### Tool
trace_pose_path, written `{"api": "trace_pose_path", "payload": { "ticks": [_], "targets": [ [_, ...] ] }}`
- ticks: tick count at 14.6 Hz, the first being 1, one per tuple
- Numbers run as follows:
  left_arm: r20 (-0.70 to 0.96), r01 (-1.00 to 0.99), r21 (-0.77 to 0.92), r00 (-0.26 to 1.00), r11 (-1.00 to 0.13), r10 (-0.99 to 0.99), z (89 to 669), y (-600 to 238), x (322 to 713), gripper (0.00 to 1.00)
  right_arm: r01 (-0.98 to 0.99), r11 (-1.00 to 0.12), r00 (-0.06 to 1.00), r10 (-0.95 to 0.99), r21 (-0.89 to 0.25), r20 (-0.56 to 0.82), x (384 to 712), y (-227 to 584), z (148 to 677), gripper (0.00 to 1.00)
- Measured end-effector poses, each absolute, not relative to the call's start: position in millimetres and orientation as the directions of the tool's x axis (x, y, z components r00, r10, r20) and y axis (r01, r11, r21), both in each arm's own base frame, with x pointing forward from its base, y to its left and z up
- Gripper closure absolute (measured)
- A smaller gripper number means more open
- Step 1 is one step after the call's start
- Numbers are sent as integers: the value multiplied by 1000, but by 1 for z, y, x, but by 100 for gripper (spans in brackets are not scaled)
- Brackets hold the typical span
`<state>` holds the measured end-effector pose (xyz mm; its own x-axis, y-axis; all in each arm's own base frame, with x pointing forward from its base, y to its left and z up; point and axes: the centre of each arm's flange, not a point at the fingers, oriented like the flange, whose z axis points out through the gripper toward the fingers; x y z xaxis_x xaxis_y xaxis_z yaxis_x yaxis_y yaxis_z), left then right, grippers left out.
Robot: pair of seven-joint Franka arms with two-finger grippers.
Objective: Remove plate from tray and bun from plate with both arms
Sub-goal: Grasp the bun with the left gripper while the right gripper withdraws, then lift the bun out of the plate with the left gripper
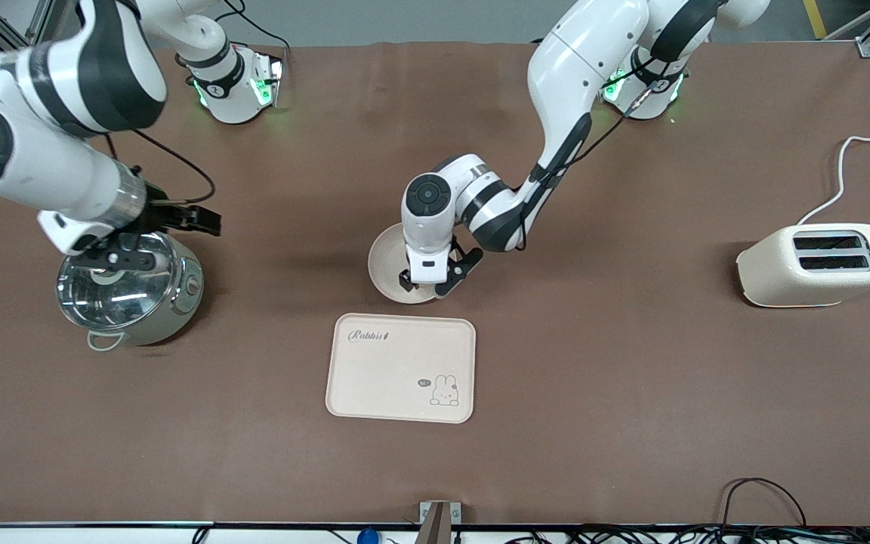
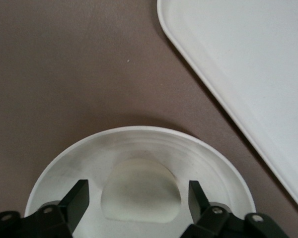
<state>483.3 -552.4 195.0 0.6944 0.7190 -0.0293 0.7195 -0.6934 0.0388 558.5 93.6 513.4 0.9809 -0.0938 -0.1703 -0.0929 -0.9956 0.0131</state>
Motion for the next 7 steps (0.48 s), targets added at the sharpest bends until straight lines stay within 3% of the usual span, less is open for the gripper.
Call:
{"api": "trace_pose_path", "payload": {
  "ticks": [5,6,7],
  "targets": [
    [-29,717,25,697,-697,716,180,-556,476,24,-131,-990,989,-134,47,-62,573,6,584,0],
    [-29,716,25,698,-697,716,179,-557,474,28,-121,-992,992,-123,44,-37,574,-4,597,0],
    [-29,716,28,698,-697,716,179,-558,473,40,-103,-994,994,-104,41,-17,574,-9,607,0]
  ]
}}
